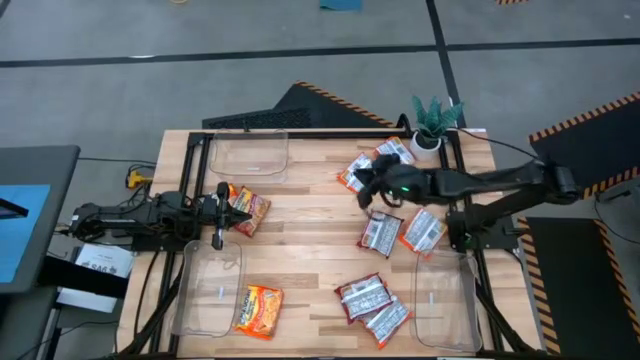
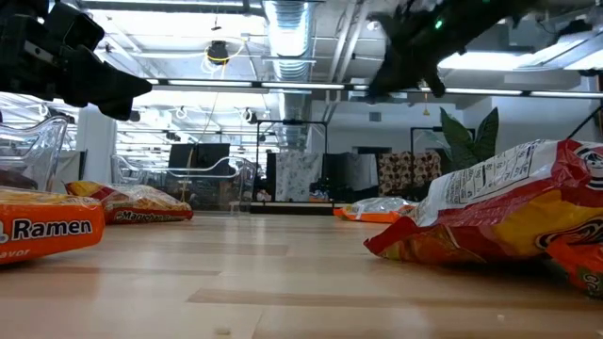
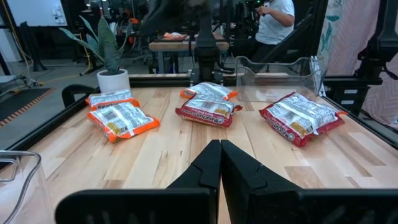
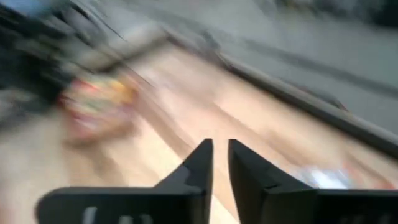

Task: Sort Maruchan noodles
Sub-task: Put the orange noodle pack into the bottom right transparent bin

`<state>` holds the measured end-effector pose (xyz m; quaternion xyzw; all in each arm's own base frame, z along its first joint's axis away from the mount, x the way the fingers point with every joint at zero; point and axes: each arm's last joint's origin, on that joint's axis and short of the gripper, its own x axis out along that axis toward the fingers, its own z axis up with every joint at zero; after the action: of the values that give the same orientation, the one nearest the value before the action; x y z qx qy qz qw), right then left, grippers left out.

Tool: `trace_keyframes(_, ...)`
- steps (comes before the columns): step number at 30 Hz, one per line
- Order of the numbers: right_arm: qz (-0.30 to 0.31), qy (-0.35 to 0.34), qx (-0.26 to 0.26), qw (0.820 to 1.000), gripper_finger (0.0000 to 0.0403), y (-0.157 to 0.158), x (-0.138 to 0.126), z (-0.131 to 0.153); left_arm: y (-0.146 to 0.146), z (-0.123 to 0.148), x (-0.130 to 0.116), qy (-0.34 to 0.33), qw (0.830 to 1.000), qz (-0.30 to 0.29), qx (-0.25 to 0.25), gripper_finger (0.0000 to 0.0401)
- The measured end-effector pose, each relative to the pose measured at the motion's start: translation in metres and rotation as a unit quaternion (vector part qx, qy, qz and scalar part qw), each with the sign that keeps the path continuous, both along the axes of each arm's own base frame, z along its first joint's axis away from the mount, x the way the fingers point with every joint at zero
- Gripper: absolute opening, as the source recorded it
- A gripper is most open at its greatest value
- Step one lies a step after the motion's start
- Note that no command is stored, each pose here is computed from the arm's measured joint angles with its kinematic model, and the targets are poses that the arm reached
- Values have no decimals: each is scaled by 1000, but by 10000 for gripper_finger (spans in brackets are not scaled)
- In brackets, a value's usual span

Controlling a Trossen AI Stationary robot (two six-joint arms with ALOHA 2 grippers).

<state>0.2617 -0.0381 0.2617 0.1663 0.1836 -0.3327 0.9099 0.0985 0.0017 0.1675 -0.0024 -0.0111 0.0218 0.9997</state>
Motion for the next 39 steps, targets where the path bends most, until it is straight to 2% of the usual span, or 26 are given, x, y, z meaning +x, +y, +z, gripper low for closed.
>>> trace_keyframes(3,-49,71,37,996,127,-16,9,-9,0,0,0,0,1000,0,0,0)
trace_keyframes(6,-79,115,66,988,168,-31,19,-24,0,0,0,0,1000,0,0,0)
trace_keyframes(11,-121,159,97,975,214,-52,31,-62,0,0,0,0,1000,0,0,0)
trace_keyframes(16,-186,189,117,957,224,-72,35,-96,0,0,0,0,1000,0,0,0)
trace_keyframes(23,-236,198,123,943,215,-88,41,-128,0,0,0,0,1000,0,0,0)
trace_keyframes(26,-244,207,117,940,205,-89,42,-137,0,0,0,0,1000,0,0,0)
trace_keyframes(28,-244,211,114,940,185,-87,43,-139,0,0,0,0,1000,0,0,0)
trace_keyframes(31,-241,215,111,940,121,-84,44,-139,0,0,0,0,1000,0,0,0)
trace_keyframes(34,-239,220,105,940,30,-80,43,-136,0,0,0,0,1000,0,0,0)
trace_keyframes(39,-219,217,109,945,9,-73,39,-122,0,0,0,0,1000,0,0,0)
